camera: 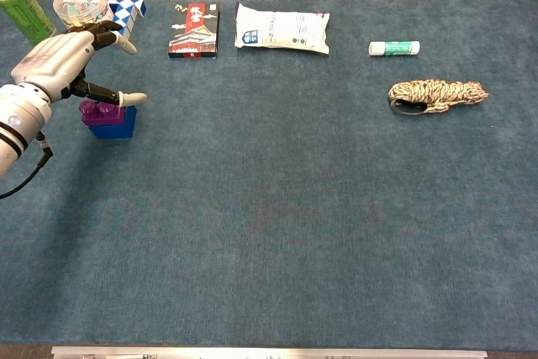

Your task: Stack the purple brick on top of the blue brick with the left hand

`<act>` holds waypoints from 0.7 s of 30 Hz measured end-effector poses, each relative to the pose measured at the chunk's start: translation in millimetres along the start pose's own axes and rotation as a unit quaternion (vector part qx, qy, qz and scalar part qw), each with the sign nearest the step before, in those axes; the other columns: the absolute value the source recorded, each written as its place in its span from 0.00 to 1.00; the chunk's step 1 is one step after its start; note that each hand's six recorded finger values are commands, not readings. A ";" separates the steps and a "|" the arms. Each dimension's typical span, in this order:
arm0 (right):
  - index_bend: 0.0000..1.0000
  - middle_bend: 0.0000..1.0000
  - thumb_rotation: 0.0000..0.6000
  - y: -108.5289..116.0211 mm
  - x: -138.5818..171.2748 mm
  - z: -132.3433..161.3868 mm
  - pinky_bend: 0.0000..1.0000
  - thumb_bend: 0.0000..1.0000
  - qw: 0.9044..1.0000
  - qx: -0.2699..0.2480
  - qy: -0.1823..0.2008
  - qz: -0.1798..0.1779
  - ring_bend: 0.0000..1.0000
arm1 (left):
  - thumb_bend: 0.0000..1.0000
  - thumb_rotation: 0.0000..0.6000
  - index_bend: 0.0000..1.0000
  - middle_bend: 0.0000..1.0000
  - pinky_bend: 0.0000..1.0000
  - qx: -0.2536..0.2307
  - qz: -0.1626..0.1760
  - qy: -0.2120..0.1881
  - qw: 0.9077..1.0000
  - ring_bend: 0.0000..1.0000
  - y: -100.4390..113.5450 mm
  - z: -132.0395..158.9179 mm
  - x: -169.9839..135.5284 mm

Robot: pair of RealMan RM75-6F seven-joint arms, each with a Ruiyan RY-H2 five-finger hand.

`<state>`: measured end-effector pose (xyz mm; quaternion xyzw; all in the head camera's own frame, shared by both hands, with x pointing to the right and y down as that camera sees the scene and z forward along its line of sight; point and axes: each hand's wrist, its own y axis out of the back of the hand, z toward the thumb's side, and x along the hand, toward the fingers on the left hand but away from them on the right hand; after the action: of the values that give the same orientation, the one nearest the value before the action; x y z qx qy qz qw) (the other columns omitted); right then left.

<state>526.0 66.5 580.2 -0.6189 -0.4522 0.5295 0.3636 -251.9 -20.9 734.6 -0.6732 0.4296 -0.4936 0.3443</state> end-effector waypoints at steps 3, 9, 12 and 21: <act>0.24 0.27 1.00 0.1 -0.1 -0.1 0.21 0.48 1.000 0.000 0.000 0.000 0.08 | 0.00 0.71 0.15 0.00 0.00 -0.001 -0.004 0.002 1.000 0.00 -1.9 -0.2 0.9; 0.24 0.27 1.00 0.1 0.0 -0.1 0.21 0.48 1.000 0.000 0.000 0.000 0.08 | 0.00 0.71 0.07 0.00 0.00 -0.008 -0.016 0.007 1.000 0.00 -7.4 -0.2 2.4; 0.24 0.27 1.00 0.3 0.0 -0.3 0.21 0.48 1.000 0.000 -0.001 0.000 0.08 | 0.00 0.71 0.05 0.00 0.00 -0.011 -0.021 0.009 1.000 0.00 -10.4 0.3 2.9; 0.24 0.27 1.00 1.5 0.7 -0.5 0.21 0.48 1.000 -0.001 -0.001 -0.002 0.08 | 0.00 0.71 0.02 0.00 0.00 -0.017 -0.026 0.012 0.999 0.00 -18.2 1.4 3.7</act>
<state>526.8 66.7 578.7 -0.6181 -0.4543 0.5285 0.3636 -245.7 -17.1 751.8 -0.6841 0.4240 -0.5031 0.3149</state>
